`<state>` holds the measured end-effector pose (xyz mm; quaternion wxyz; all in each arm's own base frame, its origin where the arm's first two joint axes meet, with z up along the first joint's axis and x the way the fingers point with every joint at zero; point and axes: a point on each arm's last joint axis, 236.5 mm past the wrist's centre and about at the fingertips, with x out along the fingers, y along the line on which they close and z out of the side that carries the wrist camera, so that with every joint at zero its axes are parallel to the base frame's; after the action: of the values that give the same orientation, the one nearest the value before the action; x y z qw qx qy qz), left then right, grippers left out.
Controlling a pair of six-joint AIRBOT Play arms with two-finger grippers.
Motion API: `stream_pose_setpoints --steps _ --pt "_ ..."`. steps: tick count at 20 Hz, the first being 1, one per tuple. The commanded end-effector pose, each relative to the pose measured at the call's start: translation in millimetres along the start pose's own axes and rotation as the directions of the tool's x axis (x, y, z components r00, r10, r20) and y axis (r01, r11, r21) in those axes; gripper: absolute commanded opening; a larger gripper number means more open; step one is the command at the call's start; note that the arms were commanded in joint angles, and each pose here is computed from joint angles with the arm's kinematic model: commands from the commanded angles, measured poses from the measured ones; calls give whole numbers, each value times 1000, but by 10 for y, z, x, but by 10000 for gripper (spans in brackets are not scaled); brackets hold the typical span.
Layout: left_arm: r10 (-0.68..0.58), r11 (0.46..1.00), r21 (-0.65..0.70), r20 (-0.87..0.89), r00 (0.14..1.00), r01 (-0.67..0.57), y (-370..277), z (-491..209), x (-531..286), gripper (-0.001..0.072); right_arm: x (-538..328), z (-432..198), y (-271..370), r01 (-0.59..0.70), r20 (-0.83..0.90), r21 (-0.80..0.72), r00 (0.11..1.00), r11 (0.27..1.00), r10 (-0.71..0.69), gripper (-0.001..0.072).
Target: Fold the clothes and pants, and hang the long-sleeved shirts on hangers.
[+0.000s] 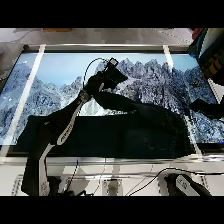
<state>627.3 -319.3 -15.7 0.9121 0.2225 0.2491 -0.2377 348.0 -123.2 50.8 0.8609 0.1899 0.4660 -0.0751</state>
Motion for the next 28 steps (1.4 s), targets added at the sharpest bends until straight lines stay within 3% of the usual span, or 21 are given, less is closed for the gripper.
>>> stream_pose_setpoints --steps 1,2,3,4,5,9,12,14,15,17,18,19,20,26,28 --pt "20 1000 23 -10 1000 -20 75 -224 201 596 -5 38 -5 3 16 0 1000 1000 -3 672" --pt "22 1000 22 -14 1000 -22 91 -249 214 457 -5 39 -6 4 16 0 1000 1000 -4 672" --pt "28 999 28 -5 1000 -28 117 -226 209 193 -5 39 -6 4 16 0 1000 1000 -4 672" --pt "39 998 48 16 999 -40 143 -171 203 27 -5 39 -5 4 16 0 1000 1000 -4 672" --pt "43 998 51 46 998 -45 149 -100 201 20 -5 39 -5 4 16 0 1000 1000 -4 672" --pt "68 995 62 120 990 -76 281 258 -17 18 -5 39 -6 4 16 0 1000 1000 -4 672" --pt "143 973 150 214 966 -177 594 807 -496 18 -5 39 -6 4 16 0 1000 1000 -4 672" --pt "172 977 81 254 952 -198 809 1089 -853 17 -5 39 -5 4 16 0 1000 1000 -4 672" --pt "172 985 -7 230 958 -175 860 1076 -928 18 -5 39 -5 4 16 0 1000 1000 -4 671" --pt "164 987 -16 83 983 -163 848 719 -857 30 -5 37 -3 3 15 4 1000 1000 -3 672" --pt "155 988 -14 -2 988 -155 815 484 -788 214 -5 35 -1 2 14 4 1000 1000 -2 672" --pt "145 989 -18 -83 986 -147 771 245 -713 516 -5 34 -1 2 14 4 1000 1000 -2 671" --pt "136 989 -43 -150 979 -144 734 36 -651 582 -5 34 -2 2 14 4 1000 1000 -2 671" --pt "108 990 -61 -262 959 -129 572 -521 -288 581 -5 38 -3 3 15 4 1000 1000 -3 671" --pt "109 981 -129 -252 961 -145 565 -557 -213 579 -5 38 -2 2 16 4 1000 1000 -2 671"
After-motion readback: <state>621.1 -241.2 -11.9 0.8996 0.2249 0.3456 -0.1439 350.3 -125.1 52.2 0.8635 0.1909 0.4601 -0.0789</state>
